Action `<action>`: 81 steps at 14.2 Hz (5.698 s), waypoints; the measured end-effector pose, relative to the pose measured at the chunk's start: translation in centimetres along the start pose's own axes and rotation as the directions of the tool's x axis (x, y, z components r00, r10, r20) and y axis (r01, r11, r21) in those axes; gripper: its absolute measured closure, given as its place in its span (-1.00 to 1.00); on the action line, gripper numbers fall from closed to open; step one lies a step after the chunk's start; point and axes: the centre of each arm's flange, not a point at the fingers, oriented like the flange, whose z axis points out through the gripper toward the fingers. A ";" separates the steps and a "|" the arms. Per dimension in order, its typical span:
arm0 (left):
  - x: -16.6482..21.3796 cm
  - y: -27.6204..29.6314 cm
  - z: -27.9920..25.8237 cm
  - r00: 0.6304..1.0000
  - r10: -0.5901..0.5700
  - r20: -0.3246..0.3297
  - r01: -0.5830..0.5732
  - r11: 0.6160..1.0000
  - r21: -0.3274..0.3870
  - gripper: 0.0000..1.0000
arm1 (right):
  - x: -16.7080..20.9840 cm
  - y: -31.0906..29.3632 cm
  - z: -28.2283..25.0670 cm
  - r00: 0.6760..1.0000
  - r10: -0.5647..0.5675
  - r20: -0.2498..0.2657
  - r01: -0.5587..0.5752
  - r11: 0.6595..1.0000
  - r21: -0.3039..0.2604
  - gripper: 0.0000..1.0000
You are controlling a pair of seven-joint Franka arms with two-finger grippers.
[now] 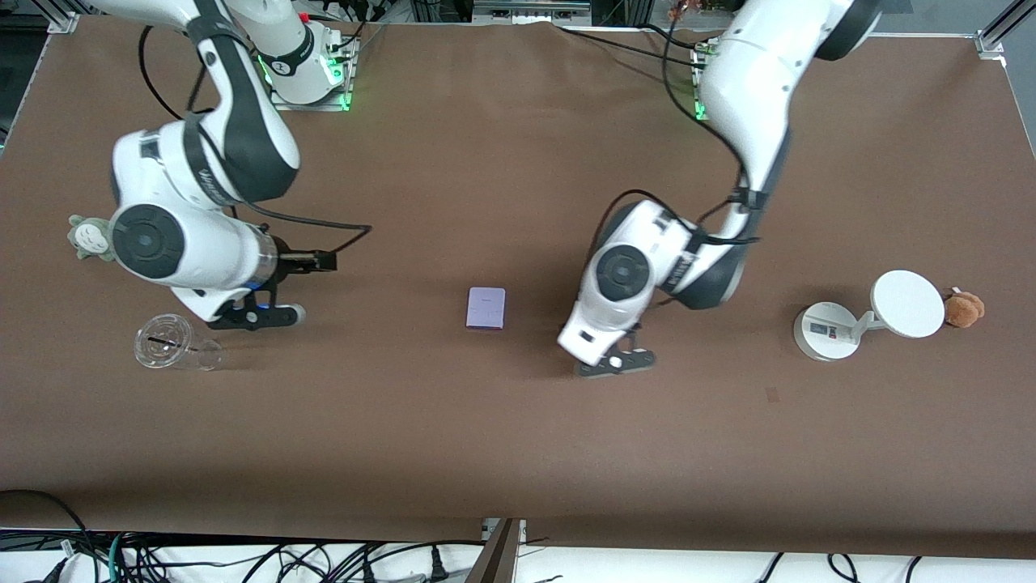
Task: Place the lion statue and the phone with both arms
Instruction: 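Carry the lion toward the white lamp while the right gripper reaches the phone, then lower the lion beside the lamp while the right gripper grasps the phone, then open the left gripper and withdraw while the right gripper lifts the phone, then carry the white phone toward the glass cup with the right gripper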
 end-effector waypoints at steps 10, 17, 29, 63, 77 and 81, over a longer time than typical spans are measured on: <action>-1.5 -19.2 6.5 0.999 -0.003 -0.039 0.002 1.000 -0.028 0.34 | -1.5 -20.7 13.5 0.981 0.129 -0.148 -0.126 0.992 0.030 -1.00; 0.1 -27.7 6.9 1.000 0.003 -0.027 -0.004 0.999 -0.044 0.34 | -1.0 -25.0 22.0 0.971 0.121 -0.208 -0.105 0.991 0.087 -1.00; -1.1 -27.0 8.5 1.000 0.019 0.009 -0.018 0.999 -0.044 0.34 | -1.0 -25.5 21.7 0.967 0.118 -0.227 -0.096 0.990 0.104 -1.00; -10.6 -36.1 -31.1 0.999 -0.047 0.025 0.047 0.999 0.024 -1.00 | 9.8 12.3 13.2 0.989 0.082 -0.120 -0.088 0.995 -0.050 -0.68; -8.3 -38.1 -31.2 0.998 -0.001 -0.065 -0.002 0.999 -0.040 -1.00 | 10.1 15.3 18.0 0.983 0.041 -0.178 -0.050 0.998 -0.050 -0.68; -8.1 -38.0 -30.9 0.999 0.014 -0.053 -0.016 0.999 -0.040 -1.00 | 10.3 15.3 18.4 0.981 0.036 -0.191 -0.046 0.998 -0.051 -0.68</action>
